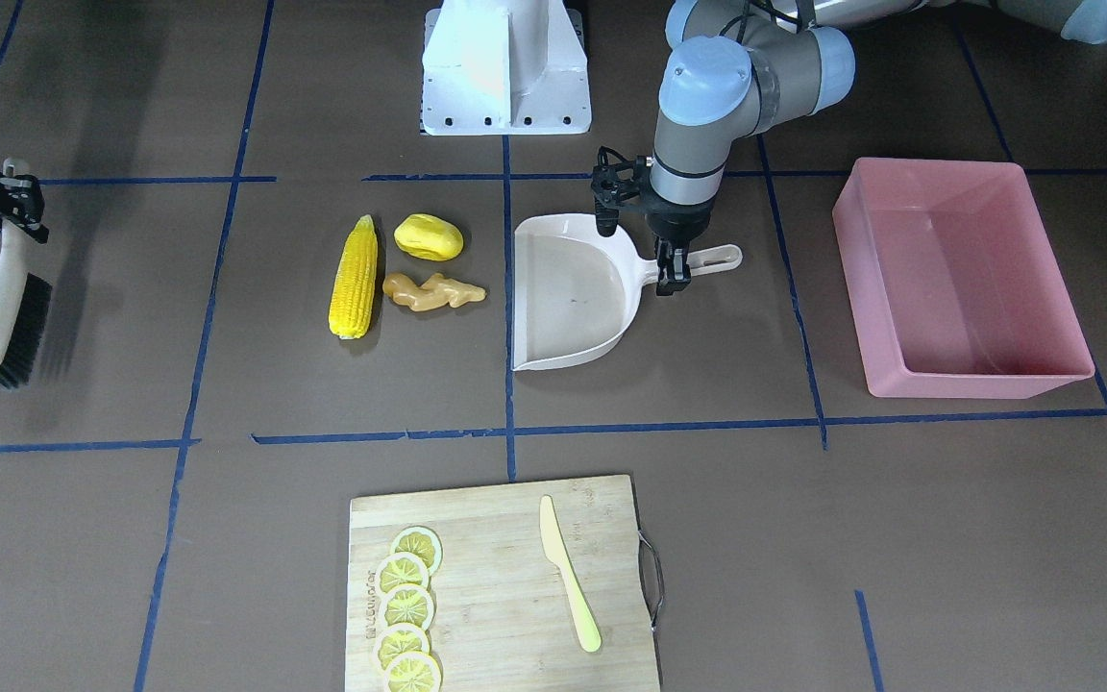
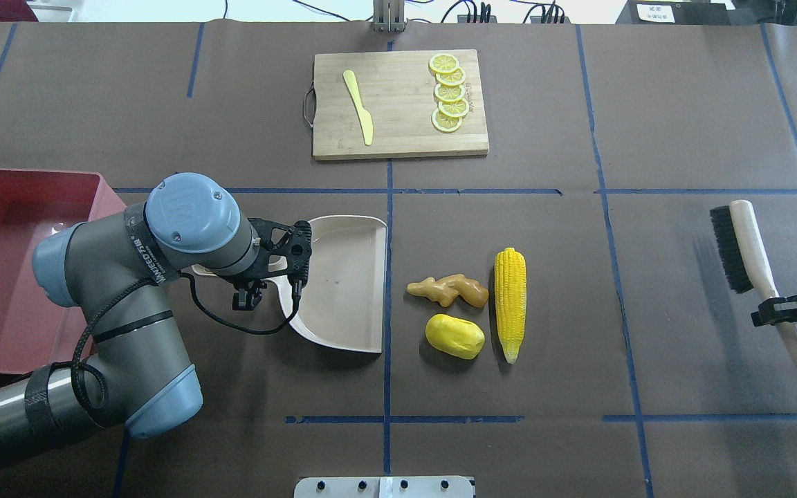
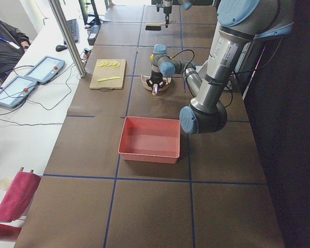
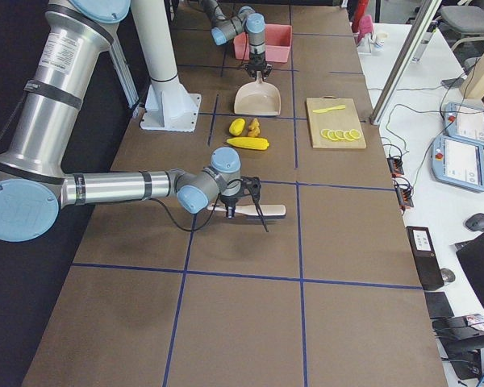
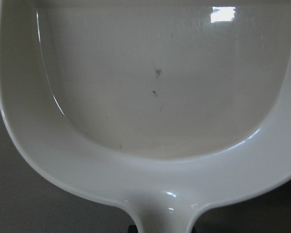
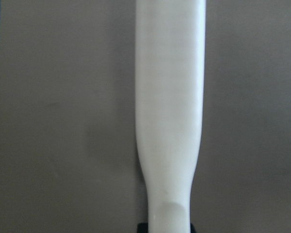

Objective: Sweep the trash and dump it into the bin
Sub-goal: 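Lower the brush with the right gripper beside the corn and squash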

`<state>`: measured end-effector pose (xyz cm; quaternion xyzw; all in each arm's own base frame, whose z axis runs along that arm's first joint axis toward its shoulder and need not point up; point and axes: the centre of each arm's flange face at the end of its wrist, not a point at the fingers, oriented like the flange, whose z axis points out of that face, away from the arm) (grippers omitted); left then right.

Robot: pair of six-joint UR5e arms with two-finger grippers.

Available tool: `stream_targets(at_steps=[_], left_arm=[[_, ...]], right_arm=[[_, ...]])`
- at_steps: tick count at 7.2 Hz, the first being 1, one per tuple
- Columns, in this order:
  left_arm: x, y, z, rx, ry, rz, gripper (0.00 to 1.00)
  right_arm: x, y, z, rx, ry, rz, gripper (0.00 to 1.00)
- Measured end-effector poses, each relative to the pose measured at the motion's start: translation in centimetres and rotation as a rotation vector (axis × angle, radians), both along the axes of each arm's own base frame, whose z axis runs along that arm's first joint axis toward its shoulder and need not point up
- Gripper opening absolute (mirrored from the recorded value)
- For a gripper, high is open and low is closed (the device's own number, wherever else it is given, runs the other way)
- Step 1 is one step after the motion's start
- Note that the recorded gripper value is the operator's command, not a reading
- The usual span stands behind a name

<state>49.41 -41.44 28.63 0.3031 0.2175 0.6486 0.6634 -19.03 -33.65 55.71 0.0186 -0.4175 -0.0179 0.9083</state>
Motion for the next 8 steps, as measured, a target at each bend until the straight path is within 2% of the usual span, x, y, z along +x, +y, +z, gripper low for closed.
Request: stream_targets(at_steps=[1, 3, 6, 8], left_arm=[[0.0, 0.0, 0.0, 0.0, 0.001, 0.0, 0.0], [0.0, 0.0, 0.0, -0.001, 0.001, 0.001, 0.0], [0.0, 0.0, 0.0, 0.0, 0.001, 0.001, 0.0], [-0.1, 0.0, 0.1, 0.0, 0.0, 0.0, 0.0]], right_arm=[[-2.8, 0.8, -2.7, -0.035, -0.032, -0.004, 0.0], [-8.8, 2.4, -6.5, -0.089, -0.048, -0.033, 0.0], [-17.8, 4.4, -13.0, -0.168, -0.027, -0.031, 0.0], [-22.4, 5.2, -17.3, -0.192, -0.012, -0.042, 0.0]])
